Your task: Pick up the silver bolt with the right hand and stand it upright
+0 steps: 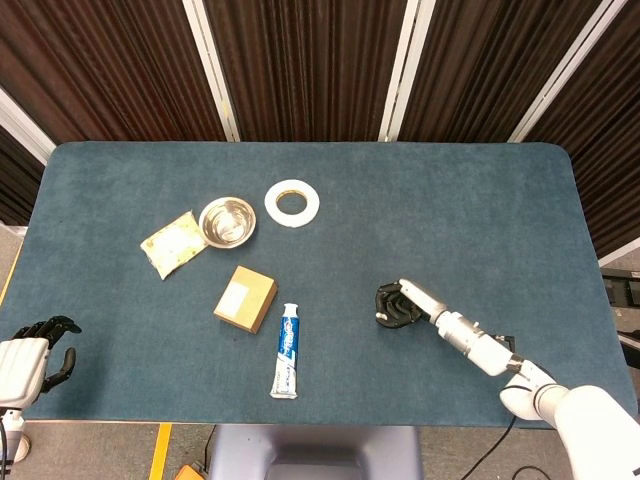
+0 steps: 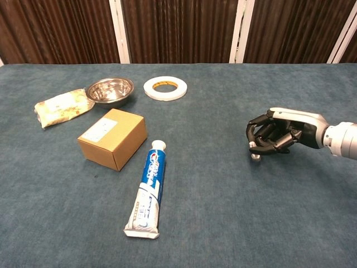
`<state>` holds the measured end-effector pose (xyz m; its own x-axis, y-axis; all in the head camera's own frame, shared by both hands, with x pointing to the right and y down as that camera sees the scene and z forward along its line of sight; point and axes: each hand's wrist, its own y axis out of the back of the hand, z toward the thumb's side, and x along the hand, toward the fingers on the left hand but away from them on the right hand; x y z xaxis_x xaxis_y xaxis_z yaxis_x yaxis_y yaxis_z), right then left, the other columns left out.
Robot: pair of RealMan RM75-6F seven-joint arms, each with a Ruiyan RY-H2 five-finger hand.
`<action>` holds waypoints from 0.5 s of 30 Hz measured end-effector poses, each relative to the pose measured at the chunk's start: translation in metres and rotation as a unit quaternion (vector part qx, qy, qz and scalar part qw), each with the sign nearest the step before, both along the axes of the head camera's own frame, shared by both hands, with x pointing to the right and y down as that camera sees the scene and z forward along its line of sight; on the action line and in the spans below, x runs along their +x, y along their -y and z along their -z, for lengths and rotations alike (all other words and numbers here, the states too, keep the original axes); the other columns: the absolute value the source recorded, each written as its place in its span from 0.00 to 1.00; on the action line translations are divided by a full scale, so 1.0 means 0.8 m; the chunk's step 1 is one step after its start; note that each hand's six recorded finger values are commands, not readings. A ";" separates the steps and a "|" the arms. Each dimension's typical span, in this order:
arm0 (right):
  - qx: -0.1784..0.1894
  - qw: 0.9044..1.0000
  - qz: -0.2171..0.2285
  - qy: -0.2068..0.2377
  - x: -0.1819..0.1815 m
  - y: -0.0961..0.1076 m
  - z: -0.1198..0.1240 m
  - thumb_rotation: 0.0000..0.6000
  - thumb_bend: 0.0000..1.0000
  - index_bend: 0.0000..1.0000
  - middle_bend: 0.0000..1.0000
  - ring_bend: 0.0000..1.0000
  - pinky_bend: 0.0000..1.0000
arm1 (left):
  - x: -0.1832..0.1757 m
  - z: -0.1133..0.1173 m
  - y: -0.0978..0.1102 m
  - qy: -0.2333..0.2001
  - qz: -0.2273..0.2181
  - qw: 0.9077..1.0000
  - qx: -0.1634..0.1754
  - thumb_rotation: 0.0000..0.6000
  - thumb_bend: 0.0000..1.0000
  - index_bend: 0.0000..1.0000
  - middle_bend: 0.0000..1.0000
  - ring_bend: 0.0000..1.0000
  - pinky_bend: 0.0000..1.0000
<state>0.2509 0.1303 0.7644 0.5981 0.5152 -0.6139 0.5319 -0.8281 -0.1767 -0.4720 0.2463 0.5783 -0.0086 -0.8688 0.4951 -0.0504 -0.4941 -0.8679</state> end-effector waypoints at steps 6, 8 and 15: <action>0.005 1.000 0.010 -0.010 0.003 0.002 0.001 1.00 0.40 0.71 0.91 1.00 0.97 | 0.000 0.000 0.000 0.000 0.000 1.000 0.000 1.00 0.53 0.39 0.30 0.32 0.37; 0.005 1.000 0.012 -0.011 0.003 0.002 0.002 1.00 0.40 0.70 0.91 1.00 0.97 | 0.000 0.000 0.000 0.000 -0.001 1.000 0.000 1.00 0.53 0.39 0.30 0.32 0.37; 0.013 0.999 0.028 -0.027 0.008 0.002 0.003 1.00 0.40 0.69 0.91 1.00 0.97 | 0.001 0.000 0.000 0.000 -0.001 1.000 0.000 1.00 0.53 0.39 0.30 0.32 0.37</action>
